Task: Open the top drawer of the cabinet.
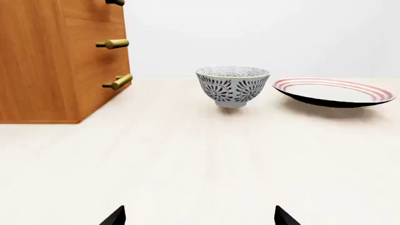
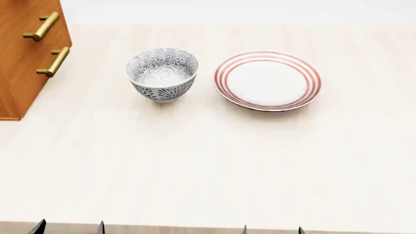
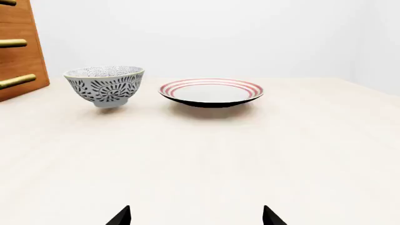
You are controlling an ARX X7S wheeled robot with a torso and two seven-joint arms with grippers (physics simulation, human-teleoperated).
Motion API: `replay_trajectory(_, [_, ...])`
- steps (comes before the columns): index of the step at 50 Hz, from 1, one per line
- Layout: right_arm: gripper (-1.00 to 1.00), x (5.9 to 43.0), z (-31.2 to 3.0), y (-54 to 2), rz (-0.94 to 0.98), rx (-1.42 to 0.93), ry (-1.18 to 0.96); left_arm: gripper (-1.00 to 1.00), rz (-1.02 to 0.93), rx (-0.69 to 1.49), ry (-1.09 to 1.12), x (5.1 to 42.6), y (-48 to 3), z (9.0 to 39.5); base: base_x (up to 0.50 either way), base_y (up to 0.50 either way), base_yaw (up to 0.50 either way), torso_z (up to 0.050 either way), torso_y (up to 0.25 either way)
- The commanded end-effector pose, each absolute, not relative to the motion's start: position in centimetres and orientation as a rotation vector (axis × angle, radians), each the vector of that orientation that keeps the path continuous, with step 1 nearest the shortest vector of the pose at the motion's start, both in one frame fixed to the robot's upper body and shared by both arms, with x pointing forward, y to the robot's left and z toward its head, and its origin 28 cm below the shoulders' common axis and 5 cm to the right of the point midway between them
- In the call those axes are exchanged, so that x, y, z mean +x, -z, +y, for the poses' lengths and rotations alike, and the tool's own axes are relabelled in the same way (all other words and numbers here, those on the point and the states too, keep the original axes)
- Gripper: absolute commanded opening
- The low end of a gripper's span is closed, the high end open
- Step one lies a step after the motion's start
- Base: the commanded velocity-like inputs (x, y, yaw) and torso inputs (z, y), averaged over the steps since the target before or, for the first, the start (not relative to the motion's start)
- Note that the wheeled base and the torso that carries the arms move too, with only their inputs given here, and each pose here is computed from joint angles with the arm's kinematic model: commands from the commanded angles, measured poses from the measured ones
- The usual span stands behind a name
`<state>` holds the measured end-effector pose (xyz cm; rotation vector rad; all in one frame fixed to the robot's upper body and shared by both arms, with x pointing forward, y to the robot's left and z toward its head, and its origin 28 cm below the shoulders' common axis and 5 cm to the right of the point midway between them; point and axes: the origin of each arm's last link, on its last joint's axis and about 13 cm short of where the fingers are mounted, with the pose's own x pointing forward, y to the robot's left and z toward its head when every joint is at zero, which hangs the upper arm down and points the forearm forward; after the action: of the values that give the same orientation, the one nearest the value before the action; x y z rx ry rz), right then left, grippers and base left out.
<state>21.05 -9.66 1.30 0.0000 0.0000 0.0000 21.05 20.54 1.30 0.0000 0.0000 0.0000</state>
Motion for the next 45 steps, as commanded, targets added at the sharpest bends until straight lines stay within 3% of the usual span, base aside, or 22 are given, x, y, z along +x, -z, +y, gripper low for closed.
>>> replay_trajectory(1, [1.0, 21.1, -9.7, -1.0, 0.029, 0.033, -0.004, 1.0, -0.004, 0.019, -0.005, 21.1, -1.1, 20.5, 0.0, 0.0, 0.0, 0.0, 0.0])
replay_trajectory(25, [1.0, 21.1, -9.6, -0.8, 0.044, 0.018, -0.013, 1.0, 0.015, 0.016, -0.027, 21.4, -0.9, 20.7, 0.0, 0.0, 0.0, 0.0, 0.0])
replay_trajectory(26, [1.0, 6.7, -5.3, 9.6, 0.036, 0.497, -0.276, 1.0, 0.094, -0.102, 0.052, 9.9, 9.4, 9.9, 0.0, 0.0, 0.0, 0.0, 0.0])
replay_trajectory(27, [1.0, 14.2, -10.6, 6.6, -0.08, 0.274, -0.259, 1.0, 0.063, -0.021, -0.003, 14.8, 8.0, 12.8, 0.0, 0.0, 0.0, 0.0, 0.0])
replay_trajectory(28, [1.0, 20.4, -7.7, 2.0, -0.242, 0.307, -0.106, 1.0, 0.125, -0.126, 0.142, 11.6, 6.7, 7.4, 0.0, 0.0, 0.0, 0.0, 0.0])
replay_trajectory(29, [1.0, 21.3, -10.0, -0.1, -0.246, 0.184, 0.072, 1.0, 0.038, -0.048, 0.238, 14.1, 4.9, 8.1, 0.0, 0.0, 0.0, 0.0, 0.0])
replay_trajectory(30, [1.0, 21.6, -9.8, -0.8, -0.179, 0.039, 0.018, 1.0, -0.018, 0.047, 0.284, 16.7, 3.0, 9.8, 0.0, 0.0, 0.0, 0.0, 0.0])
replay_trajectory(32, [1.0, 21.2, -9.8, 0.9, 0.071, 0.025, 0.014, 1.0, -0.008, 0.05, 0.262, 20.3, -1.3, 15.0, 0.0, 0.0, 0.0, 0.0, 0.0])
replay_trajectory(34, [1.0, 21.1, -9.7, 0.9, 0.07, 0.025, 0.014, 1.0, 0.047, 0.051, 0.002, 21.2, -1.7, 20.3, 0.0, 0.0, 0.0, 0.0, 0.0])
replay_trajectory(45, [1.0, 21.1, -9.8, -0.6, 0.071, 0.027, 0.015, 1.0, 0.051, 0.053, 0.0, 21.2, -1.7, 20.3, 0.0, 0.0, 0.0, 0.0, 0.0])
